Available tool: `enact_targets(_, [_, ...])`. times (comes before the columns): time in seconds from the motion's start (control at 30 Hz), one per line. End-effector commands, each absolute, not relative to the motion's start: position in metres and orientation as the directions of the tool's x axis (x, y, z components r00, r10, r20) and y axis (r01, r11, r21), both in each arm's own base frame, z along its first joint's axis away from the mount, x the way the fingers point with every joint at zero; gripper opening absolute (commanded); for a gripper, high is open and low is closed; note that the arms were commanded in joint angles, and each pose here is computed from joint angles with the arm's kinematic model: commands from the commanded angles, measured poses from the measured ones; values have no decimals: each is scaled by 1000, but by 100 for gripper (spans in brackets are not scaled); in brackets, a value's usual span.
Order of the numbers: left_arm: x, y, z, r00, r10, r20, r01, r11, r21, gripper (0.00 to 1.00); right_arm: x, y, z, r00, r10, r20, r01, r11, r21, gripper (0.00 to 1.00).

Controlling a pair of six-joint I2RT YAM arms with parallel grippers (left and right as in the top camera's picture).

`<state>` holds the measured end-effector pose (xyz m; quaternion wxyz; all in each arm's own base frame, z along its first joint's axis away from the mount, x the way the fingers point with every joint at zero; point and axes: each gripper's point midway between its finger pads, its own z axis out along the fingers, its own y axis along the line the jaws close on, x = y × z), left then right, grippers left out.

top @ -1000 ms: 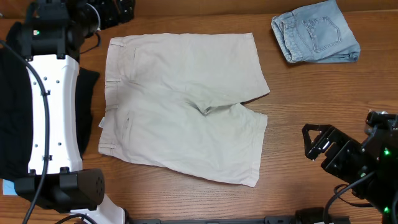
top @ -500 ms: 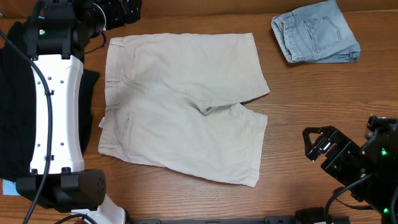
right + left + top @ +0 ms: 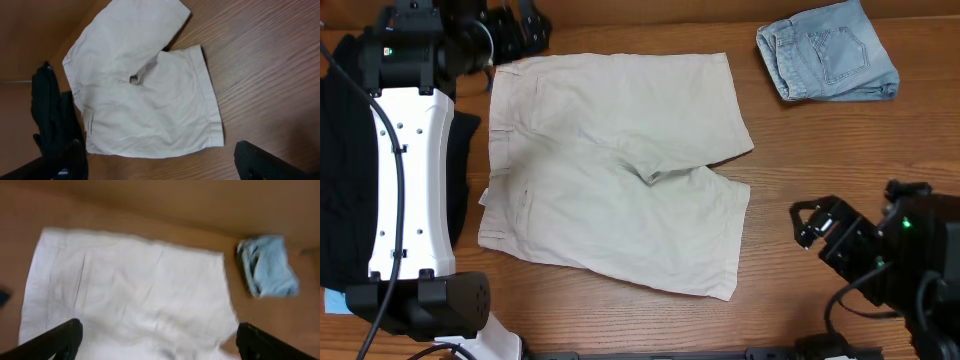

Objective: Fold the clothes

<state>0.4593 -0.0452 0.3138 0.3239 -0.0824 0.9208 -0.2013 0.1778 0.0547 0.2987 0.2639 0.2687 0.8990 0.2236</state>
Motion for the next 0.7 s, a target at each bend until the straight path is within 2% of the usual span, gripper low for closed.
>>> enact_targets(0.0, [447, -40, 299, -818, -233, -526, -28, 930, -368, 100, 183, 67, 294, -742, 587, -324, 331, 741, 584, 100])
enact_targets(0.27, [406, -31, 271, -907, -194, -372, -84, 953, -292, 100, 203, 89, 289, -770, 522, -367, 224, 760, 610, 100])
enact_targets(0.4, [382, -32, 261, -947, -143, -287, -65, 962, -265, 100, 215, 104, 271, -806, 469, -360, 213, 798, 564, 100])
enact_targets(0.57, [355, -8, 249, -970, -154, -187, -133, 984, -120, 100, 225, 116, 233, -841, 456, -292, 305, 845, 440, 100])
enact_targets(0.67, [337, 10, 239, -969, -216, -119, -216, 976, -14, 100, 228, 119, 209, -839, 480, -258, 388, 858, 337, 100])
